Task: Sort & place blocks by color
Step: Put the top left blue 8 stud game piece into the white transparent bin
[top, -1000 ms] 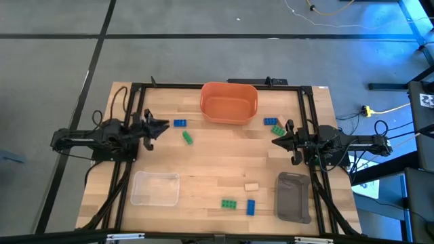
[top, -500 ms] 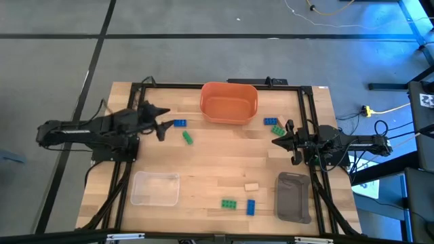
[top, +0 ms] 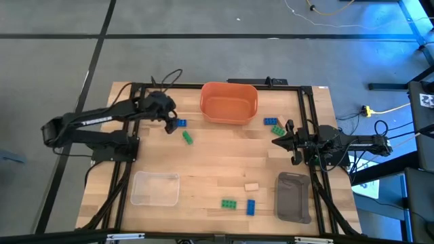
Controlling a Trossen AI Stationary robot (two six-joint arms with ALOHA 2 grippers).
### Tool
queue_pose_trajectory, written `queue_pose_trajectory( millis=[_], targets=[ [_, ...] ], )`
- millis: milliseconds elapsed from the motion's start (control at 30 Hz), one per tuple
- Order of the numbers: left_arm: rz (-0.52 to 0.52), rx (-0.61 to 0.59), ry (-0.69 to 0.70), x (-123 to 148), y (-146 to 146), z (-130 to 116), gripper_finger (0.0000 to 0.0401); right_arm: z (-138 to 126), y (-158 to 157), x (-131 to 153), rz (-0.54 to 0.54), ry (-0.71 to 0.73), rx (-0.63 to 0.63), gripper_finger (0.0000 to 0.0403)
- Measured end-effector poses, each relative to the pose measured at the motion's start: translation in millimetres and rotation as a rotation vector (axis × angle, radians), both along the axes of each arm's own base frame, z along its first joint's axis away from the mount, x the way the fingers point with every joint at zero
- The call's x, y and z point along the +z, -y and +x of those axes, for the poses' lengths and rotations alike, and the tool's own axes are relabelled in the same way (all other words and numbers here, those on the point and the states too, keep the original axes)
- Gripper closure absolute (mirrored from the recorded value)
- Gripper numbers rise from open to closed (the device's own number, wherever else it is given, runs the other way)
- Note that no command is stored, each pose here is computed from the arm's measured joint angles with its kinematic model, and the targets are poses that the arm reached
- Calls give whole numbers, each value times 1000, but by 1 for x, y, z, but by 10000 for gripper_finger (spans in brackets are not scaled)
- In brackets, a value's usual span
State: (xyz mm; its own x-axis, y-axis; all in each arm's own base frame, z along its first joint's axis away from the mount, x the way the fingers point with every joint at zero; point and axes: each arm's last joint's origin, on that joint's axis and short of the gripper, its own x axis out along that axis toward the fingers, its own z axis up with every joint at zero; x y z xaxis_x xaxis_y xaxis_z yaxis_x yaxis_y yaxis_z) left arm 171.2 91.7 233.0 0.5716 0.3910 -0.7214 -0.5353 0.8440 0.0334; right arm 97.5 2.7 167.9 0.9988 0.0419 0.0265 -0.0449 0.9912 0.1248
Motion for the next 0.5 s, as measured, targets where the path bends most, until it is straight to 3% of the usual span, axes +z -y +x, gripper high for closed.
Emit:
queue_pose_trajectory(
  millis=[500],
  targets=[
    [49, -298, -250, -38, -21, 17, 112, 0, 0, 0, 0, 0, 0, 393]
  ],
)
